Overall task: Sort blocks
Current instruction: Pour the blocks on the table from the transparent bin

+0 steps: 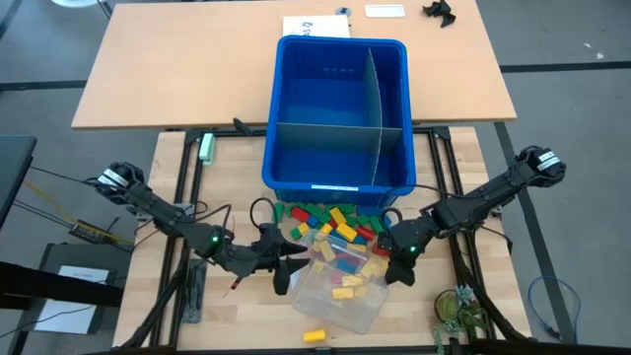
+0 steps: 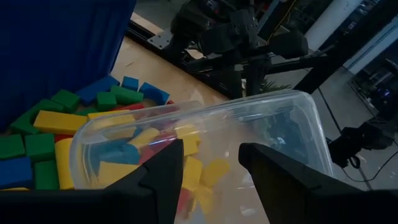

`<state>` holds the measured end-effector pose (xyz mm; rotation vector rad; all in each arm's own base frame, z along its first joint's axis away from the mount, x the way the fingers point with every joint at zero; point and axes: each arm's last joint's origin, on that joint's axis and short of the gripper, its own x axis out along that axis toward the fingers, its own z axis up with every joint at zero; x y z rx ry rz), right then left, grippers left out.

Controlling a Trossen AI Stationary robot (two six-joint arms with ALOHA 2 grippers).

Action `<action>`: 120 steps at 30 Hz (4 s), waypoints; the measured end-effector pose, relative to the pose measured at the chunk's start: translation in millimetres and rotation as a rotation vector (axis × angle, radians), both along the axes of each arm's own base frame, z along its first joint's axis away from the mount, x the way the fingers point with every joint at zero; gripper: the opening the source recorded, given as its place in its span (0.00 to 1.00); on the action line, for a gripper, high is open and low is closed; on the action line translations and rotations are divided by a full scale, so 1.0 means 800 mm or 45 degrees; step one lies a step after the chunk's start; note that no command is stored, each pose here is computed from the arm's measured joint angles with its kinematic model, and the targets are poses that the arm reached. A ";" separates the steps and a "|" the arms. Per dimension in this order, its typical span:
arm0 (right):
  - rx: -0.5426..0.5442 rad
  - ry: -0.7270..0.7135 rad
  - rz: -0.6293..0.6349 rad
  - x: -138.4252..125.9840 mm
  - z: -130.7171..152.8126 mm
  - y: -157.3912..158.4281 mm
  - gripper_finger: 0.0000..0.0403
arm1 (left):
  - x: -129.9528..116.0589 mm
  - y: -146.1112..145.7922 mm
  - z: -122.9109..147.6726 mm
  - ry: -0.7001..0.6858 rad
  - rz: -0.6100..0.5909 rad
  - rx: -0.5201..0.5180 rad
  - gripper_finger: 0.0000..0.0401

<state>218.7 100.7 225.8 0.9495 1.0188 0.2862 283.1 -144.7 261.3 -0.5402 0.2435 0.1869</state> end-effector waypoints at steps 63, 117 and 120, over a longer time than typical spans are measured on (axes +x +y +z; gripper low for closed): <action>-0.224 -0.352 0.120 0.205 -0.016 -0.061 0.15 | -0.179 -0.019 -0.003 0.811 -0.134 -0.116 0.48; -0.550 -0.505 0.270 0.131 0.033 0.014 0.47 | -0.070 0.151 0.030 0.689 -0.668 -0.120 0.45; -0.551 -0.506 0.269 0.131 0.034 0.014 0.46 | -0.070 0.150 0.029 0.689 -0.661 -0.136 0.44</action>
